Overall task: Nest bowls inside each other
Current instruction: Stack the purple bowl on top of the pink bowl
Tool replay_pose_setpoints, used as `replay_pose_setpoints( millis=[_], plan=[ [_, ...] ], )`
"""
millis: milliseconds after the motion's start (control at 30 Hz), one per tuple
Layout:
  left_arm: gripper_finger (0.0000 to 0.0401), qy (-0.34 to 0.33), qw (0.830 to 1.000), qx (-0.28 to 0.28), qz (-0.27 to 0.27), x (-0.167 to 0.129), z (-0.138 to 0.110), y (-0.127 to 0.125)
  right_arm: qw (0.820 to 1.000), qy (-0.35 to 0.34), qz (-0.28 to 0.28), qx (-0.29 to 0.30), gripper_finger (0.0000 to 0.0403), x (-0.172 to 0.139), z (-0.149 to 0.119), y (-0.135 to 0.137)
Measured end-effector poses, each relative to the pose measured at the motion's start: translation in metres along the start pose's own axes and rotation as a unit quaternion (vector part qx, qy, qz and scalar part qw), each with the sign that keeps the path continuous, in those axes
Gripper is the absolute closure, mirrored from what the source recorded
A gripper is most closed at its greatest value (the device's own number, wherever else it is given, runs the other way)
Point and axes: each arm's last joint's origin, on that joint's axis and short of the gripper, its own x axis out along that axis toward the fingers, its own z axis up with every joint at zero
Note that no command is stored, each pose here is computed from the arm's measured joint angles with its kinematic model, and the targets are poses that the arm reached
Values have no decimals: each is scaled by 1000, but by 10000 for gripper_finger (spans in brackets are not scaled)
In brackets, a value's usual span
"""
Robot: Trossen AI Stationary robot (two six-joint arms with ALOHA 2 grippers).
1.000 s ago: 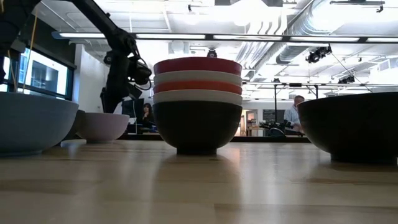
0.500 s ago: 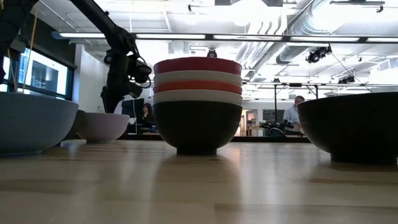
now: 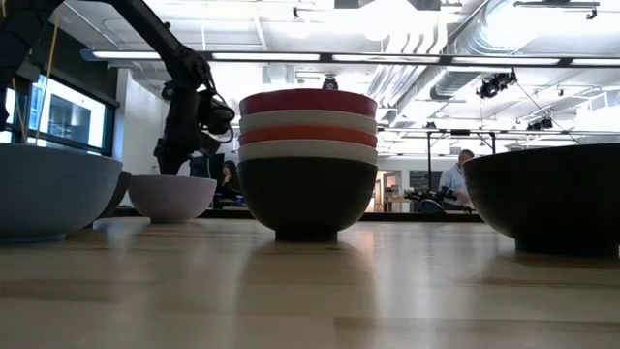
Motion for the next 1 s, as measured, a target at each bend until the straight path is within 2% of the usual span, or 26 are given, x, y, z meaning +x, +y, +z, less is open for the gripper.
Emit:
replay_pose_setpoints(
  millis=[167,367,567,700,833,1000],
  plan=[
    [397,-3,1000,-8,-12,-1,-1,1,1000,0,0,-1,238,0,0,0],
    [399,-2,998,-12,-54,-11,-3,-2,1000,0,0,-6,238,0,0,0],
    [400,-5,998,-23,-66,-50,0,-9,1000,8,1,-4,238,0,-2,0],
    [400,-18,998,-11,-60,-82,5,-26,999,38,-27,8,238,0,-6,0],
    [400,-64,996,14,-63,-115,12,-49,997,61,-47,7,238,-9,-12,-3],
    [401,-141,985,64,-80,-153,18,-84,999,18,-33,-25,238,-38,-12,4]
  ],
)
